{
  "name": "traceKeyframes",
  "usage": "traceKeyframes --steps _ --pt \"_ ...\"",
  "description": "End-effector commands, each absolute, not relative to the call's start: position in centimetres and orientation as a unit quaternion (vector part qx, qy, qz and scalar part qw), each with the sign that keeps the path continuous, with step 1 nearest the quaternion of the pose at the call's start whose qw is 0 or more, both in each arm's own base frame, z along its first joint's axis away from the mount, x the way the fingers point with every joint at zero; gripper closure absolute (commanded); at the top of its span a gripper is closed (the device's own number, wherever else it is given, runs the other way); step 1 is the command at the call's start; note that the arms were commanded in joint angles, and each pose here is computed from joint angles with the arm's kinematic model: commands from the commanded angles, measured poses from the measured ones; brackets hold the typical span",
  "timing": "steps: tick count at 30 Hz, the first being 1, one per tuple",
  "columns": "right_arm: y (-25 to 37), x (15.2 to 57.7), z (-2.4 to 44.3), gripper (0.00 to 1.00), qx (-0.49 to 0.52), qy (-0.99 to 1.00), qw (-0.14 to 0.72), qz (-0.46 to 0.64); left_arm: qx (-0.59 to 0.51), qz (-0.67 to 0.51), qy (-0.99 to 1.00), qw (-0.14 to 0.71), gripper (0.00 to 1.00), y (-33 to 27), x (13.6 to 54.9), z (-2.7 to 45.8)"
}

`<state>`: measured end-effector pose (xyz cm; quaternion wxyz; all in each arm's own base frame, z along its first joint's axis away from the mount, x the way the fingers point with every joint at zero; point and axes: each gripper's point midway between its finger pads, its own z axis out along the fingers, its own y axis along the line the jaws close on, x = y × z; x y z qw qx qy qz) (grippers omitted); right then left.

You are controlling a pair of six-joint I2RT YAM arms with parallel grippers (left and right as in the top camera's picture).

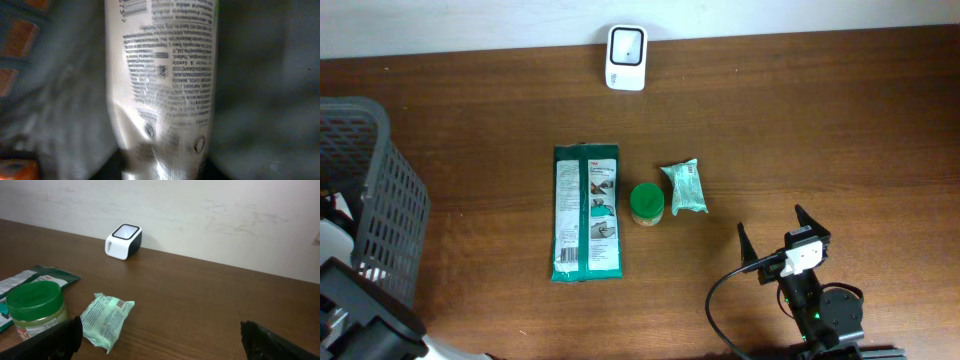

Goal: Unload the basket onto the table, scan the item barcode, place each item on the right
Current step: 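Grasp the white cream tube in the basket with the left gripper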

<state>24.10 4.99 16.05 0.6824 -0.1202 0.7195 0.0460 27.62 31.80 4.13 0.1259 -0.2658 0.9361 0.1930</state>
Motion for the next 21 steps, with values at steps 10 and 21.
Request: traceKeyframes --steps 10,21 --pt "5.2 24.0 15.8 0.02 -0.121 0.72 0.681 0.051 -0.279 0.231 0.869 0.338 1.0 31.5 29.8 23.1" --pt "5.2 24.0 15.8 0.02 -0.121 0.72 0.681 0.051 -0.088 0.104 0.759 0.636 1.0 9.9 30.4 45.2"
